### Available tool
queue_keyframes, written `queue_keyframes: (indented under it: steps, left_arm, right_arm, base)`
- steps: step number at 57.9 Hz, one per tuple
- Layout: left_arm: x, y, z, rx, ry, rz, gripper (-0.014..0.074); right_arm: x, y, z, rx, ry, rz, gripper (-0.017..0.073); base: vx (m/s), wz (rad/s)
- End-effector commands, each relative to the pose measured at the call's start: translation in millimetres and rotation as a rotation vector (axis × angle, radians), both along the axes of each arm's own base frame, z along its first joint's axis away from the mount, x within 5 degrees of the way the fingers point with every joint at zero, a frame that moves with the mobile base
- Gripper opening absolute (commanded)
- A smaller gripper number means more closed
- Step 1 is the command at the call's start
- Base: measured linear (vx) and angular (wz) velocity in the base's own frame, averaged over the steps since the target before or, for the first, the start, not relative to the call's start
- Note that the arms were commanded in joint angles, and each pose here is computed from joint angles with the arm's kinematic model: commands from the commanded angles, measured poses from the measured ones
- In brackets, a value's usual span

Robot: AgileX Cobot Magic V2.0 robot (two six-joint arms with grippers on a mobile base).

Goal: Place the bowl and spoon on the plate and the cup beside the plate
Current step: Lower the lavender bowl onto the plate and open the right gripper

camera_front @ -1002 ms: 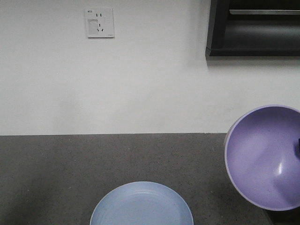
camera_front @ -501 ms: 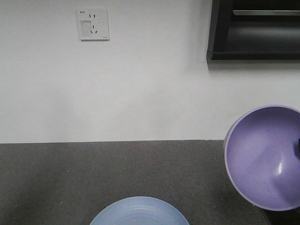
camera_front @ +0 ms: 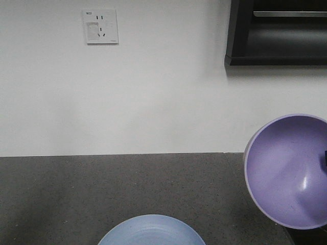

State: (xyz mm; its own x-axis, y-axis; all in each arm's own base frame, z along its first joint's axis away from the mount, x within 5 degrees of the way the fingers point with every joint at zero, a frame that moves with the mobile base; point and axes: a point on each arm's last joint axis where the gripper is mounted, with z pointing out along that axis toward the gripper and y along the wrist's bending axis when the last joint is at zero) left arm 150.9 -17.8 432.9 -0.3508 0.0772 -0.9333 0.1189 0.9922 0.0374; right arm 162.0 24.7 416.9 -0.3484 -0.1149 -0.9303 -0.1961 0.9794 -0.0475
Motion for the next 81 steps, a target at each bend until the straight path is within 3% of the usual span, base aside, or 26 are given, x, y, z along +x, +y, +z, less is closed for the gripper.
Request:
queue_keyframes:
  steps: [1, 14, 23, 35, 50, 64, 81]
  left_arm:
    - [-1.4, -1.1, 16.2, -0.015, -0.111, -0.010, -0.0003]
    - [-1.7, -1.0, 16.3, -0.015, -0.112, -0.010, -0.0003]
    - [-1.4, -1.1, 16.2, -0.015, -0.111, -0.010, -0.0003]
    - [-1.4, -1.1, 16.2, -0.015, -0.111, -0.010, -0.0003]
    - [-1.4, -1.1, 16.2, -0.015, -0.111, -0.010, -0.0003]
    - [-1.4, -1.1, 16.2, -0.015, -0.111, -0.010, -0.0003]
    - [-1.4, -1.1, 16.2, -0.015, -0.111, -0.010, -0.0003]
  right_arm:
    - [-1.5, -0.7, 18.9, 0.025, -0.132, -0.007, -0.0012]
    - [5.9, 5.9, 15.1, 0.129, -0.087, 0.022, -0.0012]
    - [37.5, 18.3, -3.0, 0.204, 0.022, 0.081, -0.0012]
    - [91.7, 66.2, -39.5, 0.166, 0.174, 0.282, -0.0012]
    - [149.9, 125.7, -89.0, 0.176, 0.451, 0.372, -0.0012]
    - [173.6, 138.7, -133.9, 0.150, 0.661, 0.384, -0.0006]
    - [178.3, 140.8, -149.0, 0.143, 0.710, 0.379, 0.0039]
  base:
    - [0.00, 0.00]
    - [0.00, 0.00]
    - [0.00, 0.00]
    - [0.00, 0.00]
    - [0.00, 0.00]
    - [0.00, 0.00]
    - [0.00, 0.00]
